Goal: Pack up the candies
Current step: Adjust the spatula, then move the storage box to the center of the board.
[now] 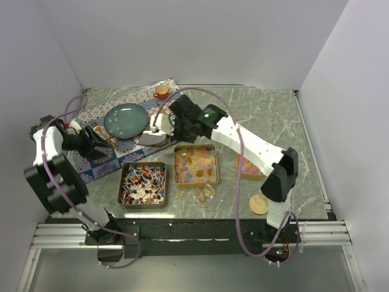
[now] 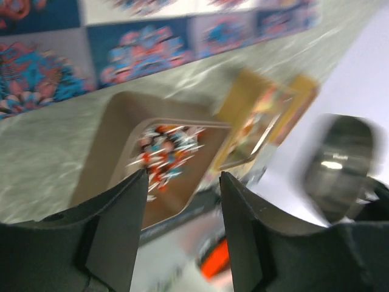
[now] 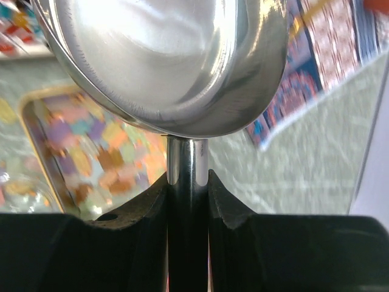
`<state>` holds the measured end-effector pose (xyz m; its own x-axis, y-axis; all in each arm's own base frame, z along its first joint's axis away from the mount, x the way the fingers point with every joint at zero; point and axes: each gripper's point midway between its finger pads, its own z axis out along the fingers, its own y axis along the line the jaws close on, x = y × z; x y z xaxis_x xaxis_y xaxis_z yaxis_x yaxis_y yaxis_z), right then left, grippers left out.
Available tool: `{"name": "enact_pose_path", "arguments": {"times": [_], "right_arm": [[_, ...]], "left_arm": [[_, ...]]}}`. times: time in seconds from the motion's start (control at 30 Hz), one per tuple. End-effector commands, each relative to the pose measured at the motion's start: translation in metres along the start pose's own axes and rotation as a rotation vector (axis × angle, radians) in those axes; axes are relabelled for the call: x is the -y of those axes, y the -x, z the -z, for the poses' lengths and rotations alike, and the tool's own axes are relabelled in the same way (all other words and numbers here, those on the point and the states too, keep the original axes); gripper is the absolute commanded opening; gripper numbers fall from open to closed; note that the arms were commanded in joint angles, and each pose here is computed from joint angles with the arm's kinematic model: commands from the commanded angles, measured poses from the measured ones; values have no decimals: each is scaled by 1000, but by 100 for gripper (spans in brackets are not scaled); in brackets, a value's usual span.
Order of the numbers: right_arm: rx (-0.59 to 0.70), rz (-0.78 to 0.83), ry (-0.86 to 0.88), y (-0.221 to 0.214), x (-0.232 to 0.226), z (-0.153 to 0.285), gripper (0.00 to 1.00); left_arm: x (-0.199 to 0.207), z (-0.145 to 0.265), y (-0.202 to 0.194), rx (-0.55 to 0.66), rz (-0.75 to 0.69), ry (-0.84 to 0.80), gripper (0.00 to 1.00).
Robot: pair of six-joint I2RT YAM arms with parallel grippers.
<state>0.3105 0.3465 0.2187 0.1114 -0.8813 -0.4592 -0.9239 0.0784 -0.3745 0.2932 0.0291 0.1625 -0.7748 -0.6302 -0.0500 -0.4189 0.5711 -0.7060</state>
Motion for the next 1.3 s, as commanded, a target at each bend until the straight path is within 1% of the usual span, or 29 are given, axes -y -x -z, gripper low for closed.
{"name": "enact_pose_path", "arguments": {"times": [0.0,0.07,0.1,0.27,0.33,0.4,0.47,0.5,0.57,0.63,0.67,0.73,0.77,0.8,0.83,0.87,0.93,1.0,1.03,1.07,1.13,1.17,1.2,1.27], "right_arm": [[54,-33,-194,-7,30,63,0],[54,-46,-235,-19,37,81,0],[36,-51,-240,-27,36,83,0],[-7,-107,-297,-58,46,106,0],[-18,-114,-323,-64,50,110,0],[-22,-122,-342,-67,54,115,0],[-41,-126,-354,-72,58,116,0],[-45,-127,-359,-74,59,117,0],[-58,-132,-369,-78,62,119,0],[-74,-132,-374,-82,63,118,0],[-85,-128,-377,-83,64,117,0],[-97,-127,-386,-86,66,117,0],[-107,-127,-394,-89,68,117,0],[-109,-128,-399,-90,69,118,0],[-113,-132,-402,-91,71,117,0],[-110,-136,-409,-90,74,119,0],[-112,-159,-395,-93,77,119,0],[-98,-177,-391,-92,82,119,0],[-97,-188,-397,-95,86,120,0],[-102,-192,-395,-98,88,118,0],[-99,-217,-390,-101,92,115,0],[-96,-234,-392,-102,97,114,0],[-88,-253,-392,-102,100,115,0],[-77,-258,-392,-99,103,114,0]], "left_arm": [[-12,-23,-25,-176,-102,105,56],[-15,-30,-27,-163,-131,197,56],[-15,-35,-30,-162,-162,240,56],[-26,-55,-54,-232,-190,329,57],[-40,-60,-62,-242,-185,394,56],[-45,-63,-64,-226,-182,429,52],[-36,-60,-56,-193,-224,413,45],[-24,-56,-44,-149,-262,398,42],[-15,-53,-35,-121,-272,393,40],[-10,-51,-29,-113,-278,391,40],[-10,-52,-31,-142,-270,387,40],[6,-47,-20,-131,-335,351,40],[8,-43,-13,-117,-354,366,42],[17,-35,-6,-106,-408,366,43],[18,-32,-3,-110,-435,378,46],[10,-32,0,-131,-453,423,53],[4,-27,0,-173,-544,464,59],[-7,-31,-4,-214,-620,523,61],[-9,-33,-11,-254,-641,526,62],[-9,-40,-20,-315,-708,519,61],[-21,-46,-40,-405,-743,529,62],[-23,-47,-47,-431,-778,538,62],[-35,-46,-53,-460,-789,570,62],[-47,-45,-58,-492,-785,605,62]]}}
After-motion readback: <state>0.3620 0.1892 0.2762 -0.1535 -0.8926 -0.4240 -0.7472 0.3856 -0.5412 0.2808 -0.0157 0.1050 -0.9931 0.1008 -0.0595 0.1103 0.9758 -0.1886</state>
